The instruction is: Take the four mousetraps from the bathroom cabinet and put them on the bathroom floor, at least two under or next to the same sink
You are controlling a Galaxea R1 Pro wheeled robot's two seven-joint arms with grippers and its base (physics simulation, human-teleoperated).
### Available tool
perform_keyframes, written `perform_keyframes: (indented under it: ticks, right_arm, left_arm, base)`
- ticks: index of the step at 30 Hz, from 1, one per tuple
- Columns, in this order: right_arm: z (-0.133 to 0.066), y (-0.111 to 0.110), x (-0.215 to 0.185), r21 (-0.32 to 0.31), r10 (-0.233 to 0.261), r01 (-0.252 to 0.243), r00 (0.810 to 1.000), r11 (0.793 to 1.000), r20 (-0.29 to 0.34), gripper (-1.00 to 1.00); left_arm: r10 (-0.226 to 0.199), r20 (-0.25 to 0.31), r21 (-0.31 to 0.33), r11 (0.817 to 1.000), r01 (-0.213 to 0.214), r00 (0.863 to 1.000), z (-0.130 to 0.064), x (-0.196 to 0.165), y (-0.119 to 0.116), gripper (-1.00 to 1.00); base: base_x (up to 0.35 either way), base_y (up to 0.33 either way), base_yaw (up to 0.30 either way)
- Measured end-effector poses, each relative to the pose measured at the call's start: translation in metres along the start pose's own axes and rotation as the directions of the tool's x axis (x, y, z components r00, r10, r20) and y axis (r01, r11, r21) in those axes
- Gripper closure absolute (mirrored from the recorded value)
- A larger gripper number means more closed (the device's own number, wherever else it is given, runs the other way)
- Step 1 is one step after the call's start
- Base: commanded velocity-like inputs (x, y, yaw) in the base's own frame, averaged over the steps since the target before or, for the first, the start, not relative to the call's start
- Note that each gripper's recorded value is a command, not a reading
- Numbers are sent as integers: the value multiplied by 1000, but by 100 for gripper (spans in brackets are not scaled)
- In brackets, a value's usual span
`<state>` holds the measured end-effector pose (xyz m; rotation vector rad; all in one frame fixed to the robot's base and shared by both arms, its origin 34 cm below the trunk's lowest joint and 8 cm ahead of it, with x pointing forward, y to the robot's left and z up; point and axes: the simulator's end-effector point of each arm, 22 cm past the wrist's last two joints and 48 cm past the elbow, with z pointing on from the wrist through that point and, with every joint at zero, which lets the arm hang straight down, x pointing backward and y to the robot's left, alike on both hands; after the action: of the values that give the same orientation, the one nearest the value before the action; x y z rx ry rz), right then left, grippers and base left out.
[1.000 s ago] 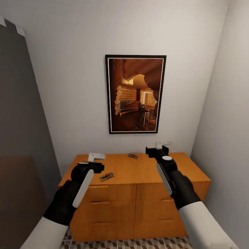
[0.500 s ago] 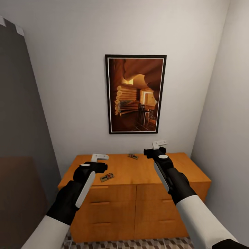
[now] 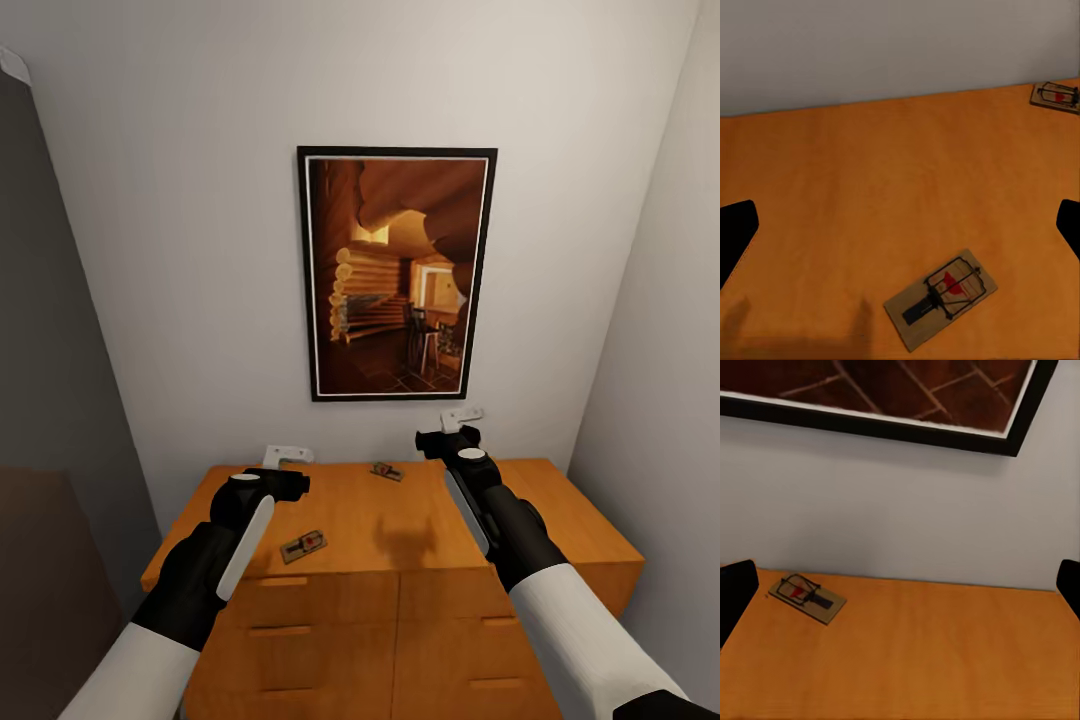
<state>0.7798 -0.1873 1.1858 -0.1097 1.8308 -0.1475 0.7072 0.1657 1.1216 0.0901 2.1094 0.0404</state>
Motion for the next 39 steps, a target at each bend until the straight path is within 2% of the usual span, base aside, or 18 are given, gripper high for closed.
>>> perform_keyframes:
  ticks: [6,10,14,15,21,26,31,36,38,39]
  right_arm:
    - [1,0,1,0,0,0,1000,1000,-1,-100]
    - [1,0,1,0,-1,1,1000,1000,-2,-100]
    - [1,-1,1,2,-2,2,1000,1000,-3,-100]
    - [1,-2,2,3,-4,4,1000,1000,-4,-100]
    - [1,-4,2,9,-10,10,1000,1000,-5,-100]
    - [1,-7,2,17,-21,21,1000,1000,-3,-100]
    - [2,-7,4,18,-25,25,1000,1000,-8,-100]
    - [3,-7,6,19,-26,26,1000,999,-12,-100]
    - [3,-7,6,19,-27,27,1000,999,-13,-100]
    - [3,-7,6,19,-27,27,1000,999,-12,-100]
  left_arm:
    - [4,-2,3,1000,-4,1000,1,1,-2,-100]
    - [38,-14,14,999,-38,999,3,8,-12,-100]
    - [97,-38,24,995,-96,995,7,22,-24,-100]
    - [130,-50,26,991,-129,990,9,30,-27,-100]
    - [223,-69,12,975,-222,972,13,46,-19,-100]
    - [305,-91,-33,950,-309,948,18,60,13,-100]
    - [367,-105,-66,925,-374,924,18,67,39,-100]
    - [416,-97,-59,905,-422,904,15,70,37,-100]
    - [433,-94,-49,898,-438,897,14,72,31,-100]
    - [451,-91,-33,890,-455,888,13,75,23,-100]
  base:
    - [174,0,0]
    - [45,0,0]
    - [18,0,0]
    - [8,0,0]
    - [4,0,0]
    - [0,0,0]
    - [0,0,0]
    - [0,0,0]
    - [0,0,0]
    - [0,0,0]
